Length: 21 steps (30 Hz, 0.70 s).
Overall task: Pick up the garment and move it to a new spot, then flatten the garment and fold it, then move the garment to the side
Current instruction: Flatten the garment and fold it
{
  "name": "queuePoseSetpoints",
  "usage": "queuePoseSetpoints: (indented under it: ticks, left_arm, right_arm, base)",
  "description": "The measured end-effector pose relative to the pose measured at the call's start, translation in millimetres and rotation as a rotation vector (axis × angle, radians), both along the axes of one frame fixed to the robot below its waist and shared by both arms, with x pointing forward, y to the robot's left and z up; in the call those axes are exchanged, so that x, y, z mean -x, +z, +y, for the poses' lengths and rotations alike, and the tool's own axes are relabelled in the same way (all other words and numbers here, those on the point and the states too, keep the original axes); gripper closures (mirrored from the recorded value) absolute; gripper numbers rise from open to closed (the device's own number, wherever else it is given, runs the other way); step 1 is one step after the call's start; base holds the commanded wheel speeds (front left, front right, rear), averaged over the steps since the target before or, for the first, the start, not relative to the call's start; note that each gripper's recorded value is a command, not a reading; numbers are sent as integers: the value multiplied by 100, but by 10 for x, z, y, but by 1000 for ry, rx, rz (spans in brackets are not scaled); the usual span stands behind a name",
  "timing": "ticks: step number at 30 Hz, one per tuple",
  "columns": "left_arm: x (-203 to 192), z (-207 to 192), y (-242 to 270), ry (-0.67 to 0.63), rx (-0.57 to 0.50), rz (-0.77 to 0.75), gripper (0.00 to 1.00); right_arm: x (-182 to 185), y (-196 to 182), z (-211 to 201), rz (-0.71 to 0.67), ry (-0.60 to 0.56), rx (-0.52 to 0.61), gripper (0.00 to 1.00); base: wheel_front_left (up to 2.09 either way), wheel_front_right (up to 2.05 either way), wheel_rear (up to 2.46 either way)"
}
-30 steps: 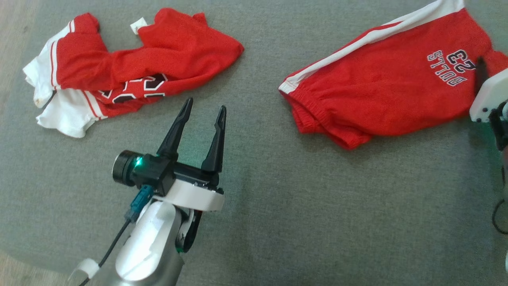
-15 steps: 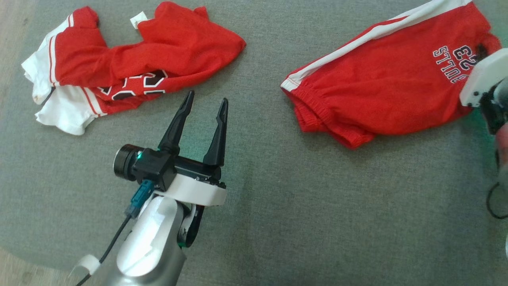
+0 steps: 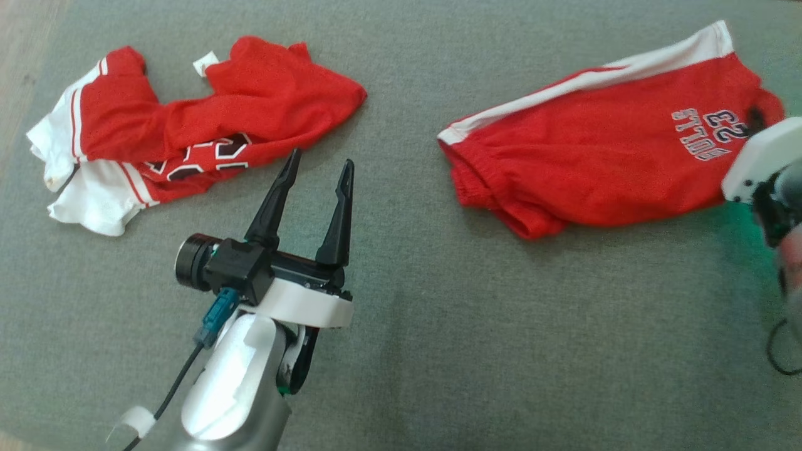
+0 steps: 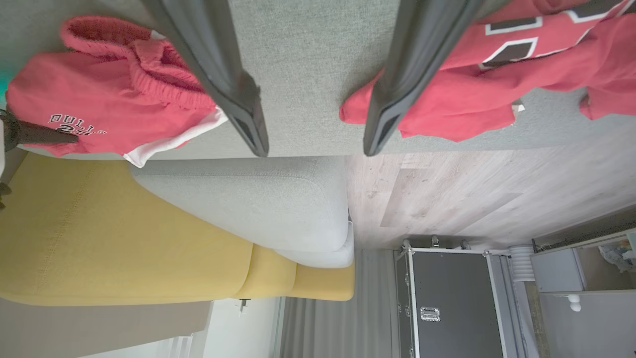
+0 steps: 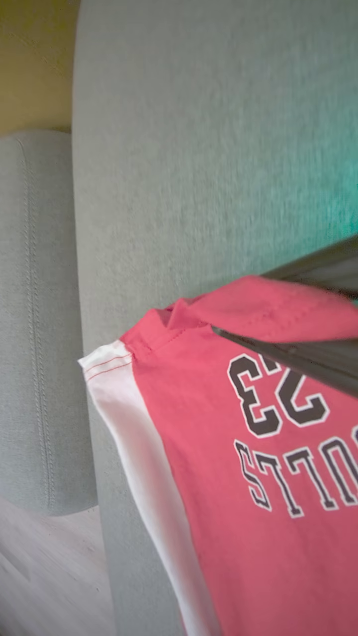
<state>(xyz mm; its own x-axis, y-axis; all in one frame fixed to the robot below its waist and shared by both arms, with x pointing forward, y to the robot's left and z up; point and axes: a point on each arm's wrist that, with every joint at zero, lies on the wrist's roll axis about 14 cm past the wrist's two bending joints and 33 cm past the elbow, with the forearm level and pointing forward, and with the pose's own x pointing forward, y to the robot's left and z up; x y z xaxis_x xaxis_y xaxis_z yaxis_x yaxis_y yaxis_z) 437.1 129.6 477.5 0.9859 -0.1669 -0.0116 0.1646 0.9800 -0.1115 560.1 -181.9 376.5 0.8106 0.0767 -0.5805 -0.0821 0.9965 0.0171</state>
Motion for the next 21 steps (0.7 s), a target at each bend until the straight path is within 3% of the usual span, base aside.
queuePoseSetpoints:
  ticks: [7,21]
  left_arm:
    - [62,-22,105,-4,0,-26,0]
    - [241,-148,248,-35,18,-64,0]
  right_arm:
    - [71,224,-341,-68,-62,26,100]
    - [682,433,-1219,-191,-313,10,100]
  base:
    - [0,0,0]
    - [0,0,0]
